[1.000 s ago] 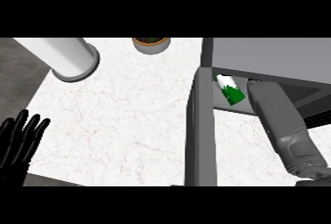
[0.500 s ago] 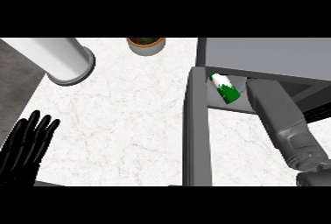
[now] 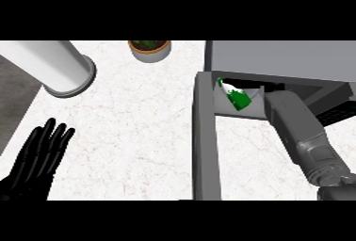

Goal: Pick up the milk, place it into the microwave and close the microwave

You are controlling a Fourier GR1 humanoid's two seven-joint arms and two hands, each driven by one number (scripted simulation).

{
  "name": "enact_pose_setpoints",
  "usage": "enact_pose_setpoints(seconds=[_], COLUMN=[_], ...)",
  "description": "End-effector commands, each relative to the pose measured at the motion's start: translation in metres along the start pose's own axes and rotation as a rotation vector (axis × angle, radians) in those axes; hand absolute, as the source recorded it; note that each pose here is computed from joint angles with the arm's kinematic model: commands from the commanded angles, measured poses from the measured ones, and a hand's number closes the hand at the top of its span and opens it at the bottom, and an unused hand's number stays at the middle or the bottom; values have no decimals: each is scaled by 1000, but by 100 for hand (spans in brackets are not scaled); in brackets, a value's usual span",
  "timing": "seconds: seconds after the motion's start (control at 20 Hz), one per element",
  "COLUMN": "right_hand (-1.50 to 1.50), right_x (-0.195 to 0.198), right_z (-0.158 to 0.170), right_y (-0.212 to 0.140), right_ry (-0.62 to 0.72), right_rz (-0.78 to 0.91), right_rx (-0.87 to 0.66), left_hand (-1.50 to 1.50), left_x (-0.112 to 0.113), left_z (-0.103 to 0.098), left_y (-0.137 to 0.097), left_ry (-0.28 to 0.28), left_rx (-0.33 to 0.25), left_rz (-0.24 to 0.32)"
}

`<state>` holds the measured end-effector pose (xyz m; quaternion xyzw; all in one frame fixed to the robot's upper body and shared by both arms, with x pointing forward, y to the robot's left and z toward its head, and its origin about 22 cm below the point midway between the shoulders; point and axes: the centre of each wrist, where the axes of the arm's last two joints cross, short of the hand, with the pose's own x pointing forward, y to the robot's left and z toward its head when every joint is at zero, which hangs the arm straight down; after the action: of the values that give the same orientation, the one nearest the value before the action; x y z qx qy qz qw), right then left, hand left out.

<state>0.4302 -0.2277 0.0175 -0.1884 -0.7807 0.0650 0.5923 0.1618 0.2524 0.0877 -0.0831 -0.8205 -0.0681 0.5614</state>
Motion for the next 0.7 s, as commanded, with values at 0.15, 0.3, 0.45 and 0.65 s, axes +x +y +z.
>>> enact_pose_setpoints(seconds=[0.15, 0.3, 0.45, 0.65], right_hand=[-150, -150, -150, -150], right_x=[-22, -40, -40, -59], right_z=[20, 42, 45, 70], right_y=[-4, 5, 12, 11], right_ry=[-19, -13, -3, -3], right_rz=[-124, -184, -226, -281], right_rx=[59, 95, 112, 118], left_hand=[-150, -150, -150, -150], left_x=[-12, -21, -25, -37], left_z=[-8, 0, -5, -18], left_y=[-12, -5, -6, -15], left_ry=[36, 61, 78, 113], left_rx=[-46, -61, -129, -214], left_rz=[14, 32, 50, 22])
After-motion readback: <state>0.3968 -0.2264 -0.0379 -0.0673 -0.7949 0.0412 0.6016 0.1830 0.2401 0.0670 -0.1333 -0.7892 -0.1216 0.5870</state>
